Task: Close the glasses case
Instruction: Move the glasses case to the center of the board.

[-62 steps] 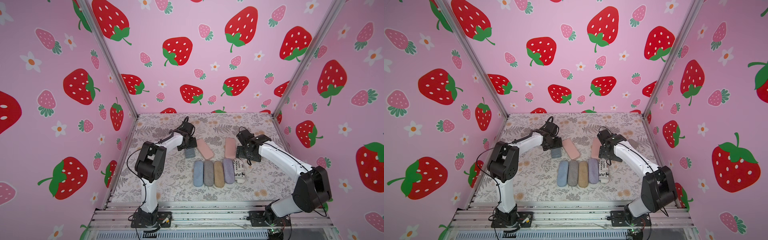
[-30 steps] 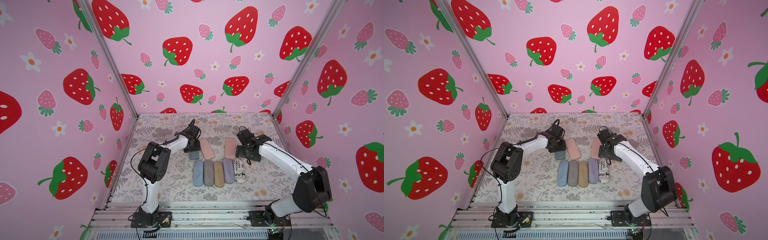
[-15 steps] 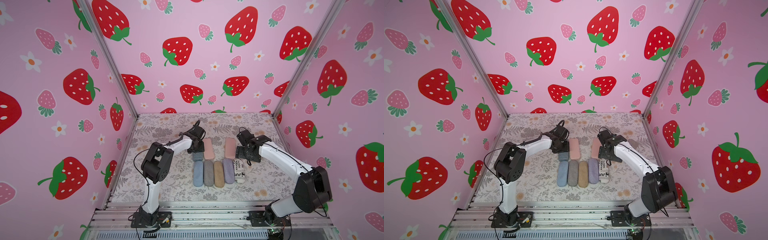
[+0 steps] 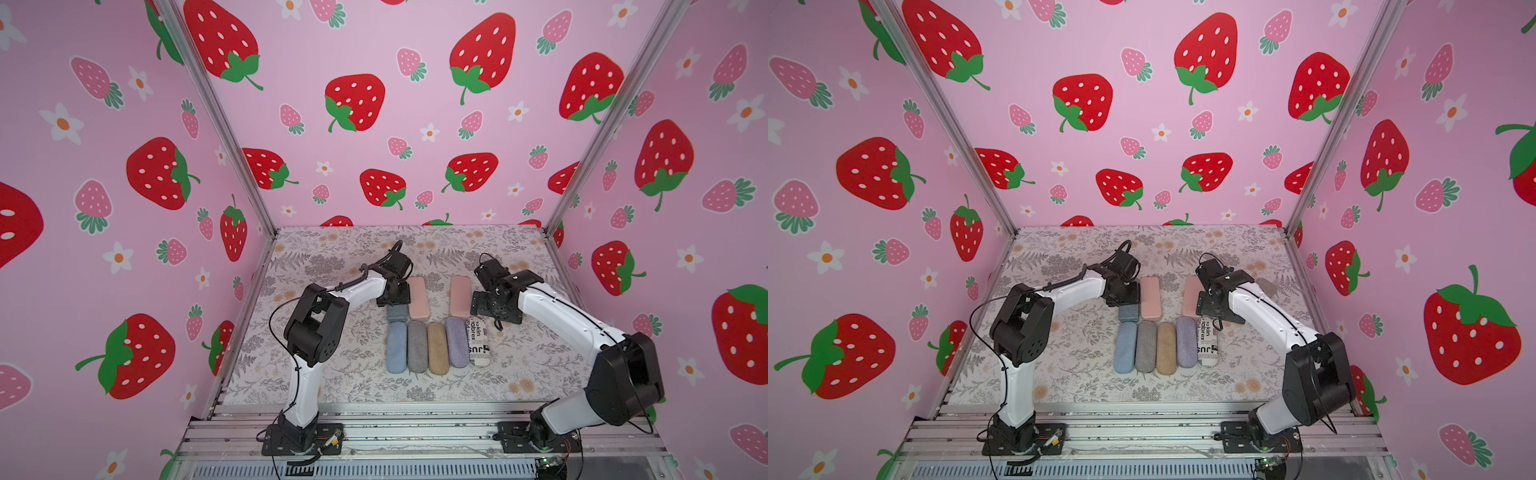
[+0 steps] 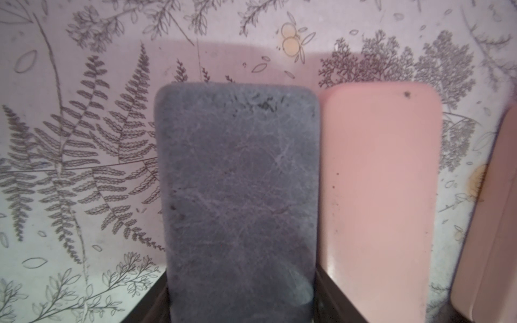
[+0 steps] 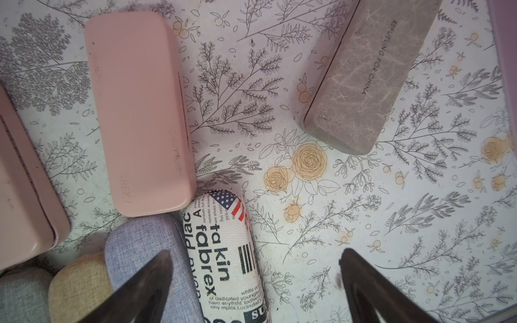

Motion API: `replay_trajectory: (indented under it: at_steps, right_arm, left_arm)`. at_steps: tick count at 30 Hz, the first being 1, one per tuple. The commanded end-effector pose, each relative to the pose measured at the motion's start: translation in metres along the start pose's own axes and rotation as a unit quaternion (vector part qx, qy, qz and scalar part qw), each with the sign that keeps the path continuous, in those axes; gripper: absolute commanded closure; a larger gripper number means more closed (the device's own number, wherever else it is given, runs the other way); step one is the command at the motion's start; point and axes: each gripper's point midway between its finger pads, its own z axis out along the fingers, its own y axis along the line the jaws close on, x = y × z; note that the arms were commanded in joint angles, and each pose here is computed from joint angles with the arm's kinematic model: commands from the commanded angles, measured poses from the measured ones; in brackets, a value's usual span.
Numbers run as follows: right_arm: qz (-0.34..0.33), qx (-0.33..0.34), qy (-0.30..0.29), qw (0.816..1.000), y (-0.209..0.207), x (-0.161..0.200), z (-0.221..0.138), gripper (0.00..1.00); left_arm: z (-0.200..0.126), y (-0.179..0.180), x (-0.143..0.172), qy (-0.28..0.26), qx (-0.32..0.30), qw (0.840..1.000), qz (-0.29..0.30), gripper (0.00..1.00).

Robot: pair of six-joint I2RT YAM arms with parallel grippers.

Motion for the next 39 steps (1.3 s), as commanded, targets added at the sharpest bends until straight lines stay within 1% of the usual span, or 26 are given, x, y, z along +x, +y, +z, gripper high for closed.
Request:
replay_trajectory:
  at_steps: [1, 3, 7, 15, 18, 23, 24, 26, 29, 30, 31, 33, 34, 39]
  right_arm:
    - [-0.005, -0.034, -0.003, 0.999, 0.015, -0.008, -0.001, 0.03]
    - [-0.009, -0.051, -0.003, 0.999, 0.024, -0.013, -0.001, 0.0]
    - [-0.026, -0.073, 0.004, 0.997, 0.044, -0.023, 0.004, 0.01]
    - [-0.046, -0.083, 0.038, 0.995, 0.08, -0.034, 0.029, 0.01]
    - [-0.039, -0.08, 0.044, 0.995, 0.086, -0.036, 0.039, 0.01]
    - [-0.021, -0.101, 0.054, 0.993, 0.091, -0.036, 0.047, 0.0]
    - [-0.016, -0.096, 0.049, 0.994, 0.089, -0.039, 0.047, 0.0]
    - [-0.003, -0.089, 0.031, 0.996, 0.081, -0.043, 0.043, 0.04]
    - [0.026, -0.083, 0.011, 0.996, 0.061, -0.051, 0.038, 0.17]
    - [0.037, -0.075, 0.012, 0.996, 0.05, -0.053, 0.038, 0.19]
    - [0.049, -0.06, 0.011, 0.997, 0.038, -0.056, 0.039, 0.19]
    - [0.066, -0.022, 0.022, 0.997, 0.009, -0.056, 0.042, 0.09]
    - [0.077, -0.006, 0.027, 0.997, -0.004, -0.055, 0.045, 0.06]
    - [0.14, 0.026, 0.054, 0.988, -0.056, -0.054, 0.061, 0.01]
  left_arm:
    - [-0.008, -0.011, 0.001, 0.007, 0.012, 1.0, 0.008, 0.3]
    - [-0.015, -0.012, -0.001, 0.001, 0.014, 1.0, 0.008, 0.26]
    - [-0.03, -0.012, -0.005, -0.016, 0.018, 1.0, 0.007, 0.2]
    - [-0.061, 0.001, -0.001, -0.043, 0.012, 0.999, 0.001, 0.19]
    - [-0.07, 0.01, 0.004, -0.05, 0.006, 0.999, -0.004, 0.19]
    - [-0.078, 0.028, 0.013, -0.054, -0.001, 0.998, -0.02, 0.19]
    - [-0.079, 0.032, 0.014, -0.055, -0.002, 0.998, -0.024, 0.2]
    - [-0.08, 0.041, 0.017, -0.057, -0.006, 0.998, -0.035, 0.2]
    - [-0.082, 0.052, 0.019, -0.058, -0.007, 0.997, -0.049, 0.21]
    - [-0.081, 0.055, 0.02, -0.057, -0.008, 0.997, -0.052, 0.22]
    - [-0.081, 0.057, 0.02, -0.056, -0.009, 0.997, -0.055, 0.22]
    - [-0.081, 0.06, 0.021, -0.055, -0.01, 0.997, -0.058, 0.22]
    - [-0.081, 0.061, 0.021, -0.056, -0.01, 0.997, -0.059, 0.22]
    - [-0.079, 0.063, 0.022, -0.054, -0.004, 0.996, -0.065, 0.22]
